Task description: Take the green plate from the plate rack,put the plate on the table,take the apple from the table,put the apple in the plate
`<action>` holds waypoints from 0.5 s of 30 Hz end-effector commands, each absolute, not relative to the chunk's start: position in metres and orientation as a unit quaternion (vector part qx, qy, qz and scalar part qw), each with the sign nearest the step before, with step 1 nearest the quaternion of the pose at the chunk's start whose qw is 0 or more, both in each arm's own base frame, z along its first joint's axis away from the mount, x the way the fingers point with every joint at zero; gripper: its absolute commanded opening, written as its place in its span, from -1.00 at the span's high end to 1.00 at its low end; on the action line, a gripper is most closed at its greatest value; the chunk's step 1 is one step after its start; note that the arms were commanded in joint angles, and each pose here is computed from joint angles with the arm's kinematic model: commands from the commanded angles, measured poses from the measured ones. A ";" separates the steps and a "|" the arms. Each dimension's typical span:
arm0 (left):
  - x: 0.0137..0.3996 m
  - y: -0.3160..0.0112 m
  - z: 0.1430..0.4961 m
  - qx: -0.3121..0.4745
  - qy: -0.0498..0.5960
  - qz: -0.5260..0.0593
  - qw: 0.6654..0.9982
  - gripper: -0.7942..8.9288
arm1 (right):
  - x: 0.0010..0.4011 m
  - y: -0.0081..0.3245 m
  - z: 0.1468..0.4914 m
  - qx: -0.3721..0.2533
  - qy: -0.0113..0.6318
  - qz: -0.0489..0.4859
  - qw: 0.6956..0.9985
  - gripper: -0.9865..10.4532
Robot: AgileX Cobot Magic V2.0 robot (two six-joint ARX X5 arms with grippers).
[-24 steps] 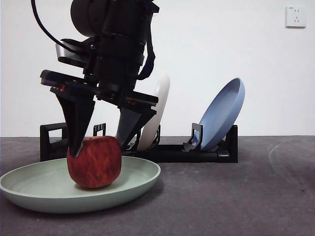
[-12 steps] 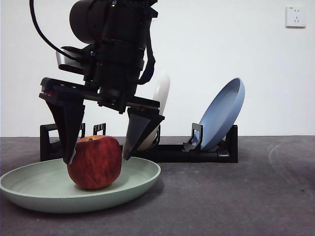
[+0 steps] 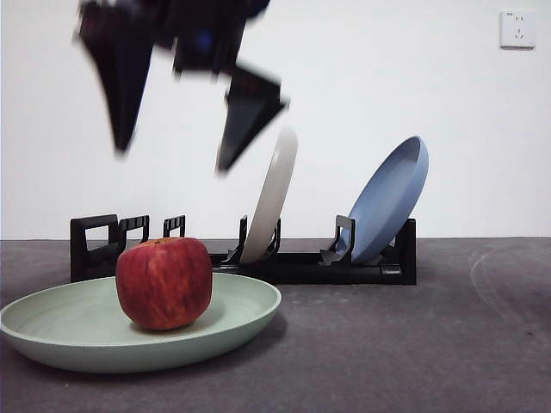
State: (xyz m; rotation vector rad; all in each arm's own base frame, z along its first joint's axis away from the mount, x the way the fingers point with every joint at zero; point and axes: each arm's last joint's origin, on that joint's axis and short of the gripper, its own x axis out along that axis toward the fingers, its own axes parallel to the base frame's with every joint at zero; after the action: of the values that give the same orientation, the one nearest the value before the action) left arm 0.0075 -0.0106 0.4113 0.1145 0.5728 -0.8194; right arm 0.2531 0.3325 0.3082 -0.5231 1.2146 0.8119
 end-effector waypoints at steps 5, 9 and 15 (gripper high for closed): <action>0.013 -0.011 0.412 0.081 0.263 -0.345 0.897 0.26 | 0.229 0.287 0.388 -0.209 0.489 0.387 0.754 -0.05; 0.015 -0.014 0.413 0.081 0.258 -0.345 0.899 0.26 | 0.205 0.258 0.425 -0.185 0.448 0.397 0.779 -0.05; 0.019 -0.019 0.419 0.061 0.237 -0.360 0.900 0.26 | 0.161 0.208 0.449 -0.135 0.437 0.430 0.778 -0.05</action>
State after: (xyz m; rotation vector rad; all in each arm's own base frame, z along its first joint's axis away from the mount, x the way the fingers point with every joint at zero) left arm 0.0187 -0.0179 0.4178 0.1296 0.5032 -0.7300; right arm 0.1662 0.2128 0.4544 -0.3030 0.8915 0.9395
